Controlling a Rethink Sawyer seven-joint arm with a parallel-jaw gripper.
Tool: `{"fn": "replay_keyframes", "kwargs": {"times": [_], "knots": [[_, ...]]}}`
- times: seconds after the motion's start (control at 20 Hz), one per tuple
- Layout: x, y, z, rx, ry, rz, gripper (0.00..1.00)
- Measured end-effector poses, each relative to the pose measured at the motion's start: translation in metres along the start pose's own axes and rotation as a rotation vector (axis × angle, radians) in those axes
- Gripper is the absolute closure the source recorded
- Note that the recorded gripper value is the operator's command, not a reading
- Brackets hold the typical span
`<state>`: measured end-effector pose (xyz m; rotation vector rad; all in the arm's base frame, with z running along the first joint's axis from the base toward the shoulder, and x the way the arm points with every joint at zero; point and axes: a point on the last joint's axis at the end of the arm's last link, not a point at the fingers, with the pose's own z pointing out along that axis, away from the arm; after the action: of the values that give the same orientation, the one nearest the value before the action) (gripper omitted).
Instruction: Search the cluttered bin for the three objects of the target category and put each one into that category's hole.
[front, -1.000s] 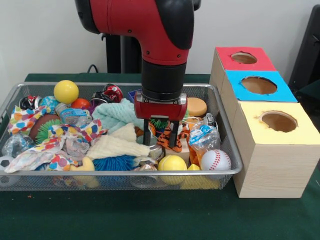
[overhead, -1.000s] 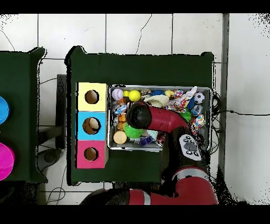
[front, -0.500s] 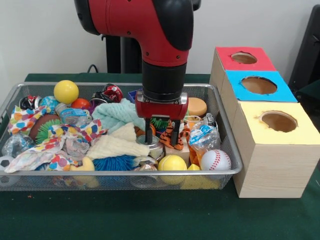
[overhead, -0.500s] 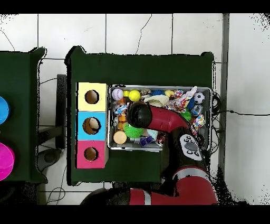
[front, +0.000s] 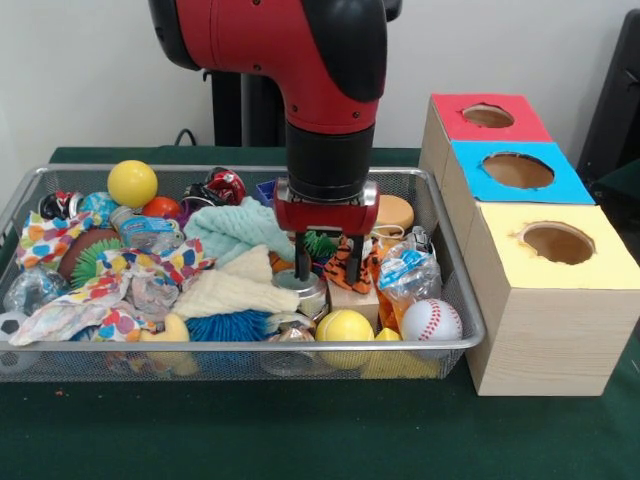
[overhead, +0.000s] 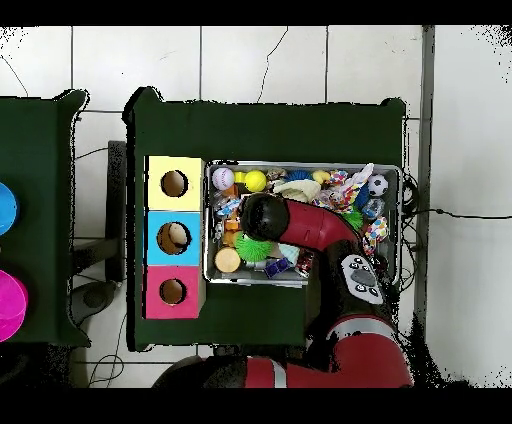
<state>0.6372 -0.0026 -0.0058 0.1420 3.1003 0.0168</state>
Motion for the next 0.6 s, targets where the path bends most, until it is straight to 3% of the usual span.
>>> {"fn": "replay_keyframes", "kwargs": {"times": [0.35,0.6], "knots": [[0.008,0.004,0.001,-0.018,0.046,0.011,0.00],[0.017,0.010,0.004,-0.059,0.084,0.044,0.00]]}}
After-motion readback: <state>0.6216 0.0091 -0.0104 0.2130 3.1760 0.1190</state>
